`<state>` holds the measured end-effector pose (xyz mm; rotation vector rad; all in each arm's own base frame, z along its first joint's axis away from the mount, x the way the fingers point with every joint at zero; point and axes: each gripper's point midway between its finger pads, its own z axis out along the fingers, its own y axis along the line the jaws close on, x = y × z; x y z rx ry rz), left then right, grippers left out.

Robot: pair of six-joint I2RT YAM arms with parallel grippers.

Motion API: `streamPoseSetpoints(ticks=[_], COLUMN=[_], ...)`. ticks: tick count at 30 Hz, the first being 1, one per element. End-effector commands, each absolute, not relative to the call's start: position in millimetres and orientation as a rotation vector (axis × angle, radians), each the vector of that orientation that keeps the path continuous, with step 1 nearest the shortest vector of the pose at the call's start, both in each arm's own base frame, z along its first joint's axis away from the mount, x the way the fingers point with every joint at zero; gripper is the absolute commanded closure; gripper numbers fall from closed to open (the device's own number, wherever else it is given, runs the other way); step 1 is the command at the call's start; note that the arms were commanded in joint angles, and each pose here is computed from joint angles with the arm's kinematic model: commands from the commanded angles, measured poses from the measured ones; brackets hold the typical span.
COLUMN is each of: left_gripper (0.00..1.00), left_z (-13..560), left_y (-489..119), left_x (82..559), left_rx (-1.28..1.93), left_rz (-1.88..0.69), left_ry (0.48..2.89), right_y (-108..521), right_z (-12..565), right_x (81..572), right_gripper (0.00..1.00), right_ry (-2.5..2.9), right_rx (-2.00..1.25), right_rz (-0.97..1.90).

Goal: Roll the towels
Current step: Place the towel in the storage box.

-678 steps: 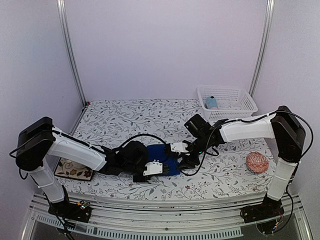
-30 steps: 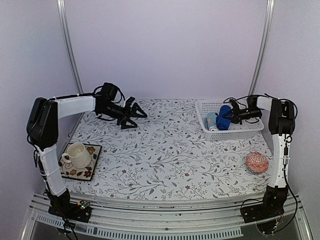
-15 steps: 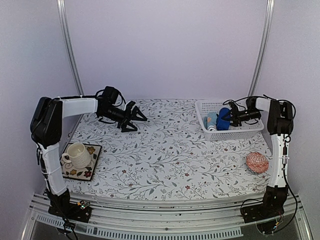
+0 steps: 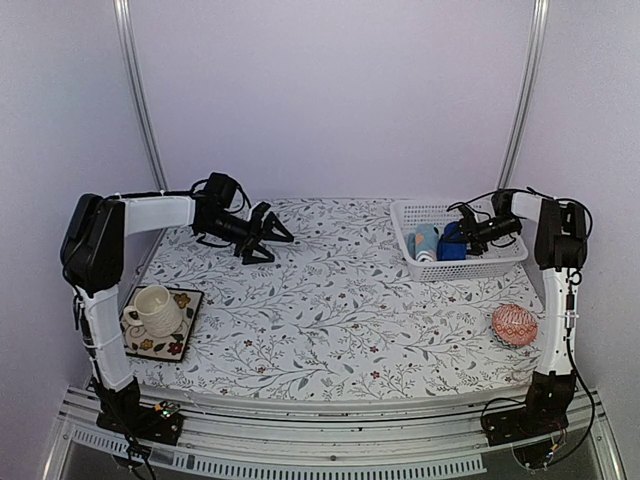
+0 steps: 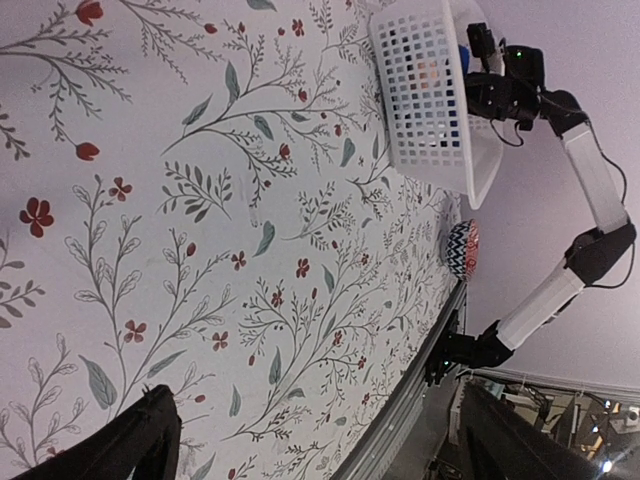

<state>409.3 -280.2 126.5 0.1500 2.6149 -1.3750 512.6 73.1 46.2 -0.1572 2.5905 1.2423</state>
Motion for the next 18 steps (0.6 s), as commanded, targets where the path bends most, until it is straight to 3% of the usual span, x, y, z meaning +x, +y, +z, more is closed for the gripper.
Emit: streamPoseSetpoints(ticks=[1,18], left_gripper=[0.03,0.03], left_z=[124,120], left_y=[-276,-276], left_x=[415,414], left_rx=[0.142,0.135], left_rz=[-1.382,-1.38], left_ry=[2.607,2.617], right_y=[65,62], right_z=[83,73], right_x=[523,523], right_gripper=[0.33,0.24], right_ry=[2.592,2.715], right_rx=[-0.199,-0.266], right_rz=[1.039,0.714])
